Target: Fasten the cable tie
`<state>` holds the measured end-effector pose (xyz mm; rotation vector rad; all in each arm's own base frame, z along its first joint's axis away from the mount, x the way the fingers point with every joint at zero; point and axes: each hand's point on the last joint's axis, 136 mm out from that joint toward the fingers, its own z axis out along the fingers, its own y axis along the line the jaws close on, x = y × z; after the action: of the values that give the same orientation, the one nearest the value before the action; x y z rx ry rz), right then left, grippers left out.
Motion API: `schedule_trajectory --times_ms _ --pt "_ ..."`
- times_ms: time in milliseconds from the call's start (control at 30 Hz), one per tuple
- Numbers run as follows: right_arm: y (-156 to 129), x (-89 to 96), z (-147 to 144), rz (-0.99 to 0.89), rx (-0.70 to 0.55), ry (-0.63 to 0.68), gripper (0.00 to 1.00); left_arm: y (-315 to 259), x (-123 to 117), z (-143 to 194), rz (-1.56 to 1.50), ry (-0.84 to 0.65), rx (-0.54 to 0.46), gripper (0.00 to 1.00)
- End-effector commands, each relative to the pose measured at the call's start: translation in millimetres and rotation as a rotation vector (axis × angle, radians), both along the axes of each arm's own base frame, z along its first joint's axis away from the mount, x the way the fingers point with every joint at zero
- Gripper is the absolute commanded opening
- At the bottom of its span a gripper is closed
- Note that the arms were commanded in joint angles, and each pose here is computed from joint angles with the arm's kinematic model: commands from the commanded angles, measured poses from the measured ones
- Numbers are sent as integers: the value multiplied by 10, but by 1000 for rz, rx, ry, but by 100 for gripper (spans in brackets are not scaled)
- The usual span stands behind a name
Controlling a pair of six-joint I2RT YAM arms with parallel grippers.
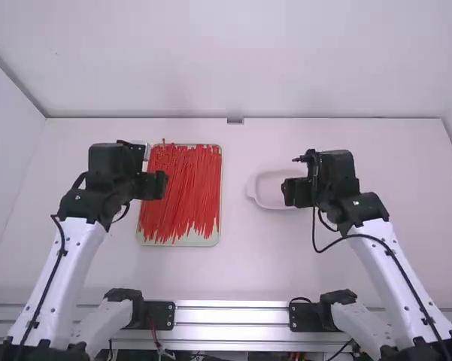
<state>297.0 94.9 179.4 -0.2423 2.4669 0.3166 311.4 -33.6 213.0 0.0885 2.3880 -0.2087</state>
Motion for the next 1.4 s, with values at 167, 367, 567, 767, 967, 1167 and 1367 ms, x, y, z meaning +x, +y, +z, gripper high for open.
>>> schedule_trajectory --times_ms 167,367,567,767,967,1167,1367 --pt "173 6 314 42 55 -9 95 -129 157 83 -33 36 -73 96" --pt "323 23 412 84 68 -32 98 -169 244 117 -43 35 -83 99" --pt "546 55 439 146 78 -59 98 -159 432 131 -22 6 -99 99" --pt "687 117 560 183 96 -127 98 -158 627 116 -8 14 -110 99" --pt "630 274 685 151 116 -194 98 -113 967 83 -8 43 -80 99" --pt "540 292 611 124 106 -164 98 -46 1360 -110 23 93 -49 99" --pt "501 190 490 121 88 -100 98 -91 1684 -450 16 155 -49 99"
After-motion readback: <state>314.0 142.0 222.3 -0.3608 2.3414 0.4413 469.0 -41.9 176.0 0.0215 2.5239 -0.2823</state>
